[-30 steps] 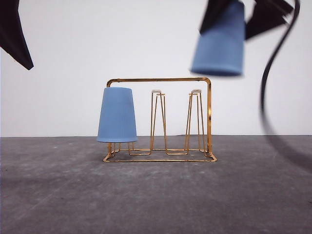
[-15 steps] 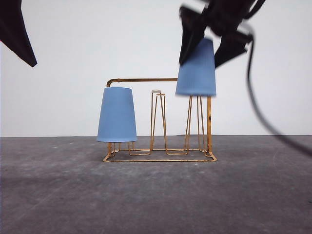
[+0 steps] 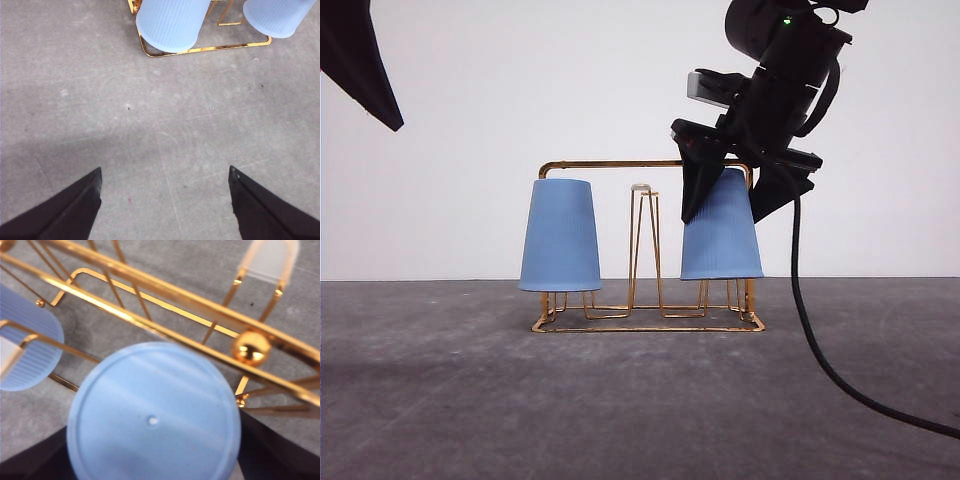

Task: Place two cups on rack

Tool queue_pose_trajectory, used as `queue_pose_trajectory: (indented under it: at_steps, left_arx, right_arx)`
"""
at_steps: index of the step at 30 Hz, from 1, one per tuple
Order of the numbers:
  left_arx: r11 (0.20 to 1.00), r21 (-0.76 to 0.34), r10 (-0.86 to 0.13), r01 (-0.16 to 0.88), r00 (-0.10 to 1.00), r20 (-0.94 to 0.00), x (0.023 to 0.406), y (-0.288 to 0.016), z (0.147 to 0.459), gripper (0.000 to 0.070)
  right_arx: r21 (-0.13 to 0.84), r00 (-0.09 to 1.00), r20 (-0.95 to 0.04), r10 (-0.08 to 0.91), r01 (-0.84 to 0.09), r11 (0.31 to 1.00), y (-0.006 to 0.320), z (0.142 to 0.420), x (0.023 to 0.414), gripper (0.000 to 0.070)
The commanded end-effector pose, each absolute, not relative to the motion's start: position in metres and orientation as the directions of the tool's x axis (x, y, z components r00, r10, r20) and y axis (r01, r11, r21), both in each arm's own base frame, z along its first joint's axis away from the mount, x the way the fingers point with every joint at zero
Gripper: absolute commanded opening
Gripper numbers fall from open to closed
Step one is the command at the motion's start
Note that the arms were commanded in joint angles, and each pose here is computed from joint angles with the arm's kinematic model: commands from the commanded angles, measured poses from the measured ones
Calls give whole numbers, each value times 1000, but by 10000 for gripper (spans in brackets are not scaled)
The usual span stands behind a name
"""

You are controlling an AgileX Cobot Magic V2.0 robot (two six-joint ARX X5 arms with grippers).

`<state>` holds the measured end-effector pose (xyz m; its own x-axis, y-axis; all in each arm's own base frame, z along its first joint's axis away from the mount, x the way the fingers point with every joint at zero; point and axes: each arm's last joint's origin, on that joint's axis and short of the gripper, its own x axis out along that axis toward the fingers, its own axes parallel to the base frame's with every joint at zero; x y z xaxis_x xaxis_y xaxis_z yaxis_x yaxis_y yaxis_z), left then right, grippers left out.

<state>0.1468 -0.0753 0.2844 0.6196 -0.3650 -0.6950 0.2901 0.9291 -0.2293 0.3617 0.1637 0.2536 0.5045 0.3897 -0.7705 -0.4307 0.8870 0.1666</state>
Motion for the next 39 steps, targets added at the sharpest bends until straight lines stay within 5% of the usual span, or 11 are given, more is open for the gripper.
queue_pose_trajectory:
  at_steps: [1,8,18,25,39]
  left_arx:
    - [929,-229,-367,292,627,-687,149,-77,286,470]
    - [929,-229,-367,292,627,-688,149,-77,286,471]
    - [929,-231,-367,290,627,-688,149,-77,286,471]
    - [929,-231,-367,290,627,-688,149,-77,286,471]
    - [929,-231,-367,290,627,-687,149,-77,287,471]
  right_arx:
    - [163,506,-768,393,-439,884,169,252,366,506]
    - [168,487,-783,388,-434,885,167,254,363,633]
    - [163,414,-839,352,-426,890,151,333,333,631]
    - [152,411,-840,354,-448,881,140,358,296,608]
    - [129,654,-590,472,-501,856,95,310,197,602]
